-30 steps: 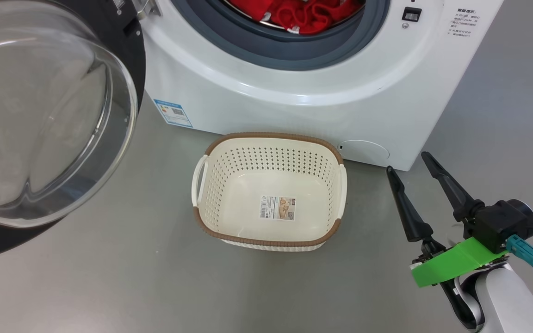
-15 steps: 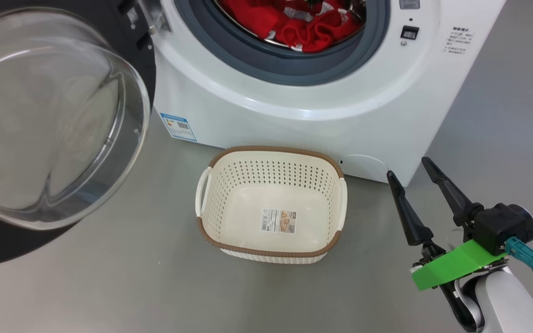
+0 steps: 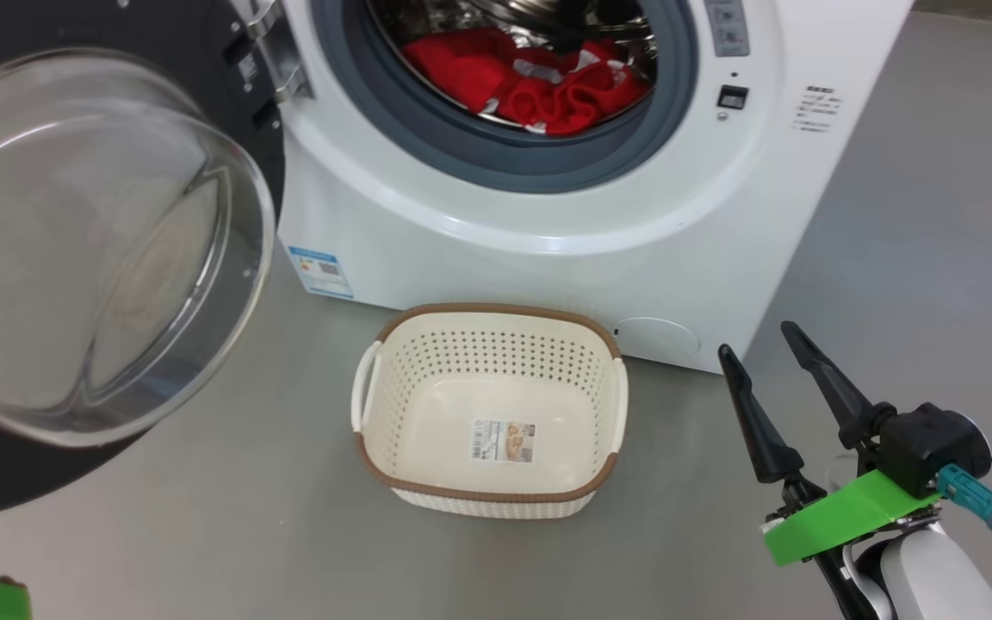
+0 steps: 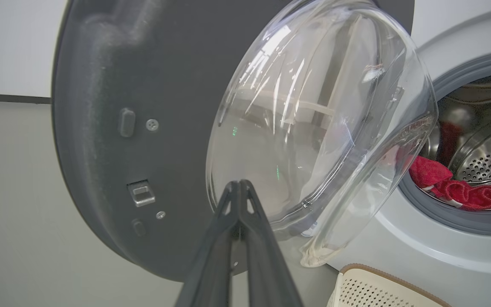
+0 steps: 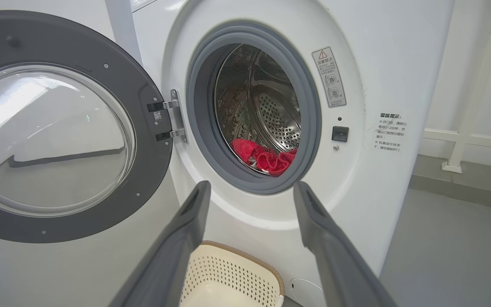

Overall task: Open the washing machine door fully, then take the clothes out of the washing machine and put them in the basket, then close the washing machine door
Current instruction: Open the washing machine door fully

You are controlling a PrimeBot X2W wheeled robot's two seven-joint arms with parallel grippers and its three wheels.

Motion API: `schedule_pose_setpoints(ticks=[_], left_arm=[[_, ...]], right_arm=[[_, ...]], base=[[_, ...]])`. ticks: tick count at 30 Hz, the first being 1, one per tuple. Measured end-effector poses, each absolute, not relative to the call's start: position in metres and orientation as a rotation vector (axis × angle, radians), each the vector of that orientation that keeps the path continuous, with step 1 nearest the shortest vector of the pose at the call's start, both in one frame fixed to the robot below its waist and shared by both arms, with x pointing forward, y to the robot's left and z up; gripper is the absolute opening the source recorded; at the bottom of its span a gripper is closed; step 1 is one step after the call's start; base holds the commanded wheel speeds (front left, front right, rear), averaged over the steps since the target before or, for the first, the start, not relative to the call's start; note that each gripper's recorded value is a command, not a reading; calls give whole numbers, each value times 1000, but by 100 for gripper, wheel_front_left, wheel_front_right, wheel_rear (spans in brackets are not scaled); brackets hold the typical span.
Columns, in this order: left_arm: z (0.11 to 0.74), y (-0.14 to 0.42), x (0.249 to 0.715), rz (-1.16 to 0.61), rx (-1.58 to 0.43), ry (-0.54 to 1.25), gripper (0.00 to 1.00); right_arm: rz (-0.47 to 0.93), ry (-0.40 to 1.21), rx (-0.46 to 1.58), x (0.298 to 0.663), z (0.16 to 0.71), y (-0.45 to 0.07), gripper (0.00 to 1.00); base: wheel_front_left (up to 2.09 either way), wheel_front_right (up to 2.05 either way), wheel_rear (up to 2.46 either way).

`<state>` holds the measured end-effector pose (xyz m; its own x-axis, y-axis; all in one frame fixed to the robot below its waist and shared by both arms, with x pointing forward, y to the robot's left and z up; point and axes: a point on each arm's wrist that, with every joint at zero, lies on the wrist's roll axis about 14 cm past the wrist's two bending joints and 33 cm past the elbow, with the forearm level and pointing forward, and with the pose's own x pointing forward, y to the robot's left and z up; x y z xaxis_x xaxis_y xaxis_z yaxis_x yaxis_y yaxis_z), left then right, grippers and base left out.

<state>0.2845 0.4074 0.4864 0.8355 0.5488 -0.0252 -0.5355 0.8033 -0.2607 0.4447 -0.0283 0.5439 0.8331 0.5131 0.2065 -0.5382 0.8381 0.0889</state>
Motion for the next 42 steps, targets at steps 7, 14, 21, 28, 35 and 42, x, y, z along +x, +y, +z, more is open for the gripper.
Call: schedule_pose_setpoints(ticks=[7,14,21,28,35,42], left_arm=[[483,362,302,454,-291,-51,42],[490,330,327,341,-292,-65,100],[485,283,353,184,-293,-33,100],[489,245,374,56,-310,-32,100],[491,219,389,-26,-319,-31,100],[491,197,401,-109,-291,-22,100]], right_arm=[[496,-160,139,436,538,-52,100],[421,-167,136,435,539,-79,100],[345,-174,143,430,541,-103,100],[255,-174,136,425,539,-135,100],[168,-146,135,415,528,-163,100],[110,-140,135,405,526,-181,100]], base=[[0,0,0],[0,0,0],[0,0,0],[0,0,0],[0,0,0],[0,0,0]])
